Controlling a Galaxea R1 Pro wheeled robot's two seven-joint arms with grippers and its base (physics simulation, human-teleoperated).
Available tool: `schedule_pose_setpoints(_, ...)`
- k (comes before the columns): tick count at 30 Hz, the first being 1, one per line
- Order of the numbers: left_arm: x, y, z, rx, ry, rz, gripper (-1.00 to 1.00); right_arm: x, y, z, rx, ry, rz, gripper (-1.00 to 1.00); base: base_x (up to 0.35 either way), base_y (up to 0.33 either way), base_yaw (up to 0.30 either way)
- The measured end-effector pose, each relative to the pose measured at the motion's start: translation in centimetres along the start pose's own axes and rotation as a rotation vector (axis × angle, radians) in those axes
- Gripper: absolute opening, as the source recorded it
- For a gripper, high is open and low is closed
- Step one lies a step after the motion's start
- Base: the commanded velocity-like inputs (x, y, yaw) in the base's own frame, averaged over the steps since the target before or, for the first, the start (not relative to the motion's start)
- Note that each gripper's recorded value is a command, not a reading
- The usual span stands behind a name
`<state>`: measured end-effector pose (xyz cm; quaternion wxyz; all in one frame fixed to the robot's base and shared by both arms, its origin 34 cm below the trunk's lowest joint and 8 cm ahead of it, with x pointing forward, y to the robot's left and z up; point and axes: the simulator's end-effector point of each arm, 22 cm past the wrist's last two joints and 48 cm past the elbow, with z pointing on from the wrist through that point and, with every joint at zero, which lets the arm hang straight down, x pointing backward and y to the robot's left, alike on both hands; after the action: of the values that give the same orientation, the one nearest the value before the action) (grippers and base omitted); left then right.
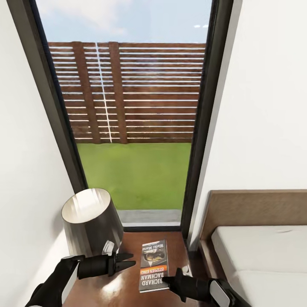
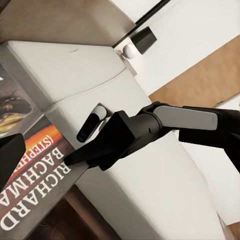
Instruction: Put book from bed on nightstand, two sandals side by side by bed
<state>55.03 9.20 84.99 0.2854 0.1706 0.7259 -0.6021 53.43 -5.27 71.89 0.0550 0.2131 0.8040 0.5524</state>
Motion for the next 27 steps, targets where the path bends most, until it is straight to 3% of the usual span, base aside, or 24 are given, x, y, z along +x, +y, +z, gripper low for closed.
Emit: schedule_pose_setpoints(27,2.4,3.3,0.3,-0.001,-0.004,0.001,1.0,-0.7,-3.9,1.6,0.006,-0.002,-0.003,-1.0,0.0,0.0,0.0)
